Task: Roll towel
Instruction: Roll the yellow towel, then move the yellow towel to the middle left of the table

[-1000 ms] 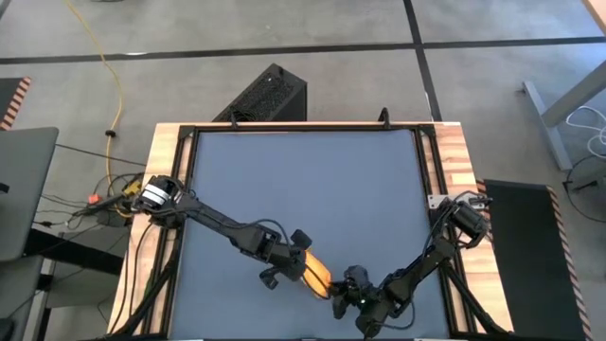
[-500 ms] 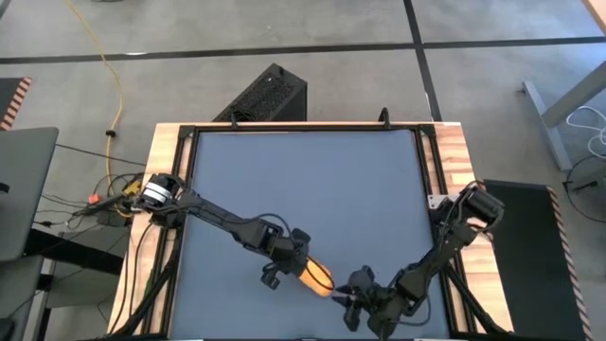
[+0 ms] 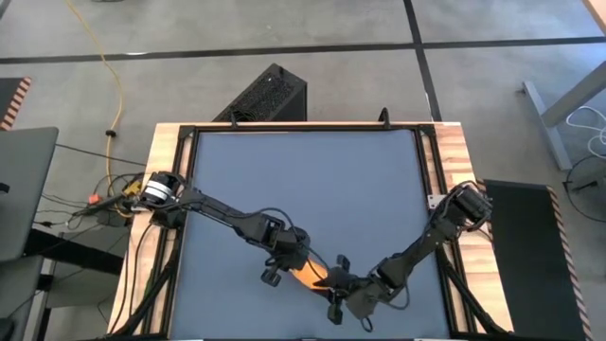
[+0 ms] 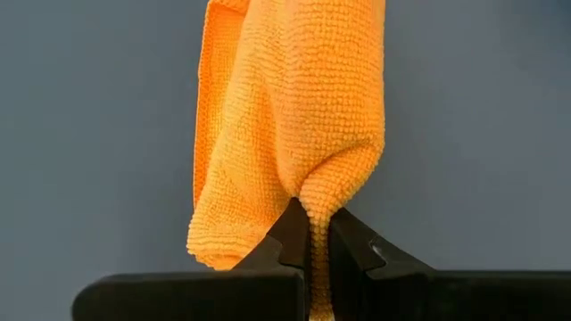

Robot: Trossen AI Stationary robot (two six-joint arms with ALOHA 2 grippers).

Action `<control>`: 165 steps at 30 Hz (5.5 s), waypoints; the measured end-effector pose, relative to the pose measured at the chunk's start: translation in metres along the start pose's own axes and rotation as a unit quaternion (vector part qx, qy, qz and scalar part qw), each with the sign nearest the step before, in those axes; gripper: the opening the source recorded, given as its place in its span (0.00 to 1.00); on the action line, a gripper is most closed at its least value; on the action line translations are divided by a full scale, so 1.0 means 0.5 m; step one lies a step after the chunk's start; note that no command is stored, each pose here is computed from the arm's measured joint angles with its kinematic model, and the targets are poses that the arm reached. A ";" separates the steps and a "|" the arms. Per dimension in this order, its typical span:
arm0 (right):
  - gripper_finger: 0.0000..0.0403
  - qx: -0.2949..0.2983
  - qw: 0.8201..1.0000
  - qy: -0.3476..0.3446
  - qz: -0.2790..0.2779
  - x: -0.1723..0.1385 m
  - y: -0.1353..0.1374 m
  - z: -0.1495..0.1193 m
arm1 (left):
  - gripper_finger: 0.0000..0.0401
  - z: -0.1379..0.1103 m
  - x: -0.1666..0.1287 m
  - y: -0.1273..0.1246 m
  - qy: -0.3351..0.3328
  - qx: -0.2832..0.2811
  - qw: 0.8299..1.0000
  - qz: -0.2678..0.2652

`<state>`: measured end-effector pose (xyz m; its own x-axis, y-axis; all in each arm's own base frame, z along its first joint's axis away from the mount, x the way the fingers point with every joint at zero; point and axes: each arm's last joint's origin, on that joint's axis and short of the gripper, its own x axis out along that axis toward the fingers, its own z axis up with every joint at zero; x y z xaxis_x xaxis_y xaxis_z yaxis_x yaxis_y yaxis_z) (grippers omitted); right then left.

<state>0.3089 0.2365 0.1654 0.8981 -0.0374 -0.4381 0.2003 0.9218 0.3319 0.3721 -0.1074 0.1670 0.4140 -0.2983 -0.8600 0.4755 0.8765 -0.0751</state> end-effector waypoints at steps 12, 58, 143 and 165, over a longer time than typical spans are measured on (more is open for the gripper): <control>0.07 0.043 0.996 0.027 -0.069 0.032 -0.037 -0.047 | 0.01 -0.007 -0.002 0.008 0.013 -0.023 1.000 -0.010; 0.15 0.161 0.984 -0.014 -0.070 -0.017 -0.005 -0.042 | 0.55 0.046 -0.010 0.023 -0.121 -0.037 0.991 0.043; 0.15 0.116 0.990 -0.029 0.081 -0.020 -0.048 0.173 | 0.01 -0.331 -0.114 -0.269 -0.191 -0.671 0.657 0.285; 0.15 0.135 0.986 -0.029 0.098 -0.024 -0.039 0.172 | 0.01 -0.338 -0.141 -0.324 -0.186 -0.607 0.713 0.298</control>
<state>0.3280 0.1855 0.2361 0.9492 0.1010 -0.2979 0.1116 0.7773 0.6192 0.1346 -0.1646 0.1542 0.5465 0.3829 -0.7448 -0.7993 0.5039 -0.3275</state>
